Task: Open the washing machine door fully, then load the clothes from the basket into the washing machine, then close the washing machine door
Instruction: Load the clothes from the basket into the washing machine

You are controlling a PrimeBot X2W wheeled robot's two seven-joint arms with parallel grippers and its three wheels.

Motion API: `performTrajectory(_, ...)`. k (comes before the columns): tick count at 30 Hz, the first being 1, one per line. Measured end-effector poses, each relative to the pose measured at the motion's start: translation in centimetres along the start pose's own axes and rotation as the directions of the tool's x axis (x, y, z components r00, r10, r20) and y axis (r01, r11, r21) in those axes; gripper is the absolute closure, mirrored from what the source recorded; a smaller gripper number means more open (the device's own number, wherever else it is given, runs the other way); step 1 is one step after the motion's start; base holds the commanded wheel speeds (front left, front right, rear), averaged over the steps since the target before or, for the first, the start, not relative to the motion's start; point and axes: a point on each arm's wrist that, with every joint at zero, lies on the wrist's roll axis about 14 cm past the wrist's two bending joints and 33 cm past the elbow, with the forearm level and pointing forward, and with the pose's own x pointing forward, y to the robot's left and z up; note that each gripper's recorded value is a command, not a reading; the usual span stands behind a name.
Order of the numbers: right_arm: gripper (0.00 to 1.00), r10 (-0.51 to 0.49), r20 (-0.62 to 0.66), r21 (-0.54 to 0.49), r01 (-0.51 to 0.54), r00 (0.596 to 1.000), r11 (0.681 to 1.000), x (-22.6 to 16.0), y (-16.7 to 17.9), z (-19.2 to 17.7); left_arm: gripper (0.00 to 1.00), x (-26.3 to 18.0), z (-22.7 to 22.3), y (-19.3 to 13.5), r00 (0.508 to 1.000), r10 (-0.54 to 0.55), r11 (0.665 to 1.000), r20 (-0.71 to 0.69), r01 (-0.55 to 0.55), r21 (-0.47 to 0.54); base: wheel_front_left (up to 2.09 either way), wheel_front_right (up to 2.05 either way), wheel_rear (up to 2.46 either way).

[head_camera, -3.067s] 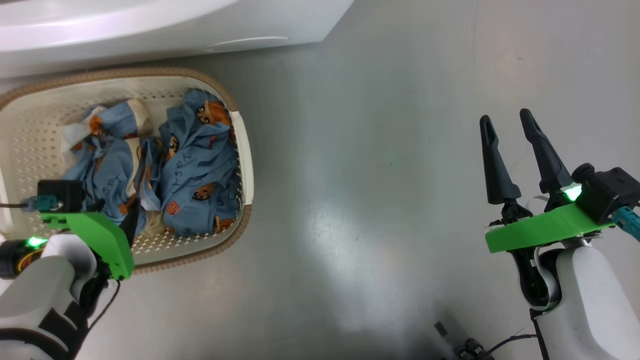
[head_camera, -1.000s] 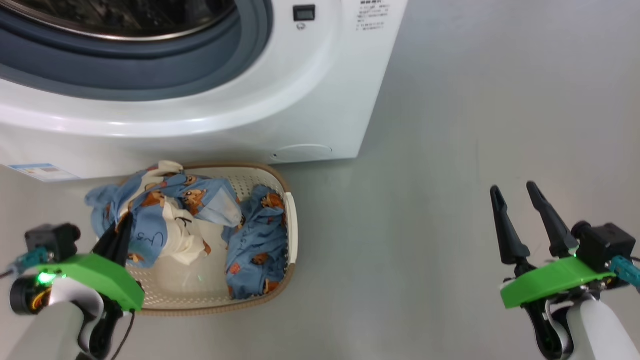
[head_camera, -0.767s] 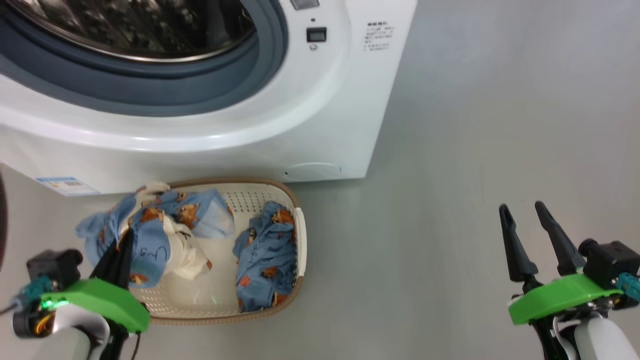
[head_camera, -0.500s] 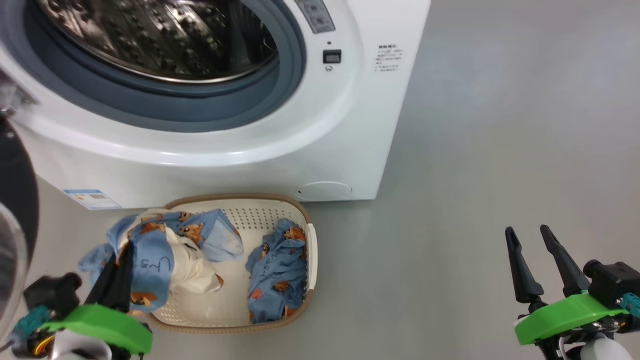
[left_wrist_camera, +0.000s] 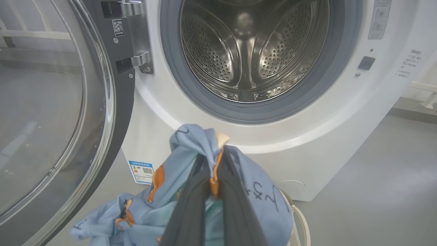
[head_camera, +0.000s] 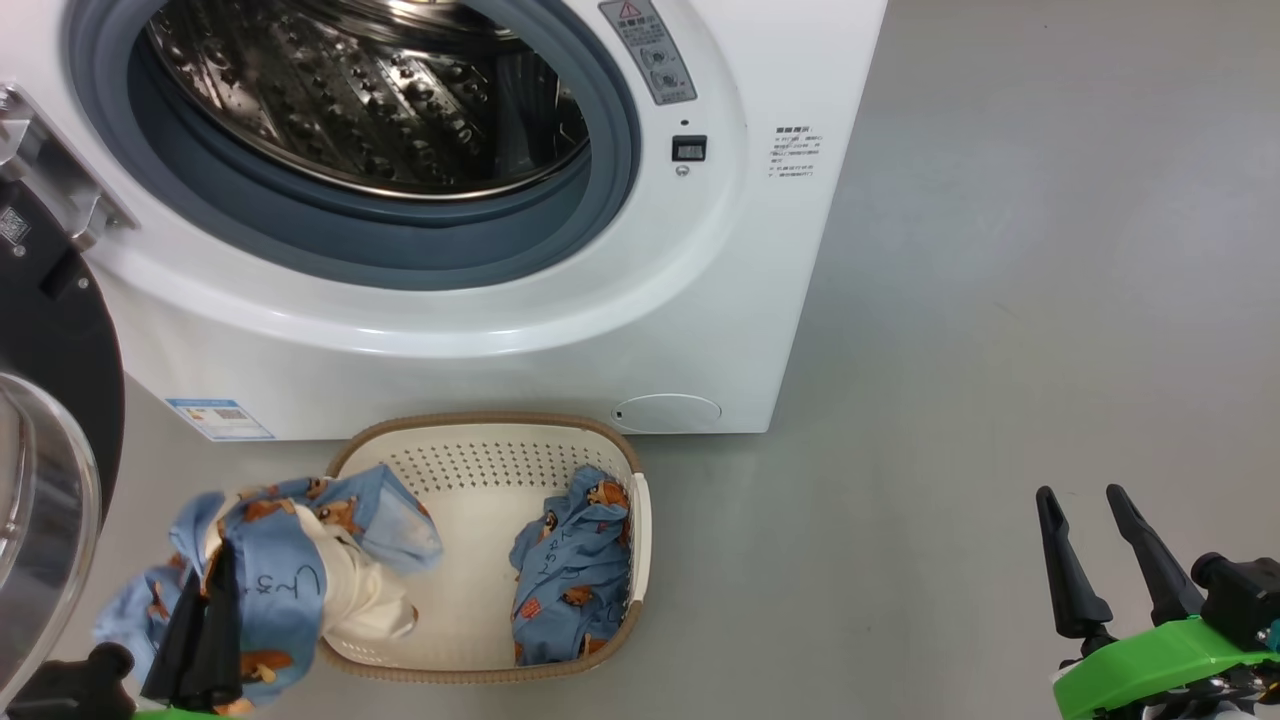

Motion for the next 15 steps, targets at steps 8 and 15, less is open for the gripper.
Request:
performTrajectory(8, 0.0, -0.01, -0.005, 0.001, 0.01, 1.0, 1.0, -0.1, -0.3, -0.2, 1.0, 0.1, 0.1, -0.7, 1.0, -0.007, 1.0, 0.011, 0.007, -0.016, 0.0, 0.0, 0.0)
performTrajectory(15, 0.0, -0.025, -0.03, 0.007, 0.026, 0.999, 1.0, 0.0, -0.8, -1.1, 1.0, 1.6, -0.1, -1.7, 0.999, -0.039, 0.999, 0.01, 0.039, -0.018, 0.0, 0.0, 0.0)
